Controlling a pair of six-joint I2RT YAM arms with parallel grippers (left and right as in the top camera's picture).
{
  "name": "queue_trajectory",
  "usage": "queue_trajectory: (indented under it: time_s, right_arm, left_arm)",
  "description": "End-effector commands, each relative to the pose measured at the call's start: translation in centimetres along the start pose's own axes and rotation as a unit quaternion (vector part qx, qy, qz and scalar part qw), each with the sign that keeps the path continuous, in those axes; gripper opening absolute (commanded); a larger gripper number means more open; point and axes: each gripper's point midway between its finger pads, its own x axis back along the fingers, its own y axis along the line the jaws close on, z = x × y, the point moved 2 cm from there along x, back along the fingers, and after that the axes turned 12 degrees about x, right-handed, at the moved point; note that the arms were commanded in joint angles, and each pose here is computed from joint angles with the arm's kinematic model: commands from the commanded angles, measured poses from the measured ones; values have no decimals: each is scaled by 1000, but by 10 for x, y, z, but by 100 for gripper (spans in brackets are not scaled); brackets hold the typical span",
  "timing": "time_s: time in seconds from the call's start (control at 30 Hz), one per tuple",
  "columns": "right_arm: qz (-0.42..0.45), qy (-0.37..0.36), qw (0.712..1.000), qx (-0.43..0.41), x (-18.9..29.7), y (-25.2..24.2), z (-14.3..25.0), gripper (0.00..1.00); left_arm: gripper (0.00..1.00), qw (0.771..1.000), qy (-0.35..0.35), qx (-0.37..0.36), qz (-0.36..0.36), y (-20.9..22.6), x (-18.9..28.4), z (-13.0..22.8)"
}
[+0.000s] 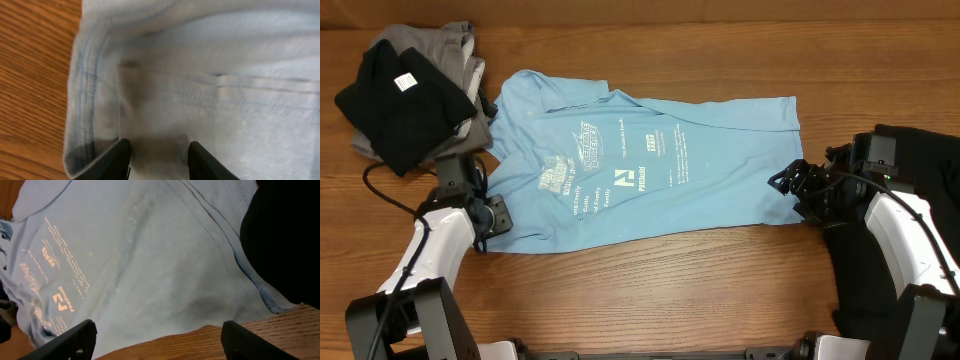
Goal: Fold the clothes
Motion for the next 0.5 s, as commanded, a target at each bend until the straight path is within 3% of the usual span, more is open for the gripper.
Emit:
queue_trajectory:
  time_s: [0.0,0.07,0.17,0.2,0.47]
  right_arm:
    - [-7,-9,1000,9,4,6,-6,84]
    - [-7,-9,1000,8,4,6,-6,84]
    - [-7,-9,1000,9,4,6,-6,84]
    - [-7,-9,1000,8,4,6,-6,84]
    - [-7,-9,1000,9,4,6,-6,84]
  left_arm:
    - [37,1000,-7,2,-2,2,0,0]
    - [32,1000,-11,2,2,0,0,-1]
    - [7,1000,-9,-1,16,-4,1,-2]
    - [4,1000,-10,-1,20,-6,1,-3]
    - [4,998,-10,-14,55,-25,38,-34]
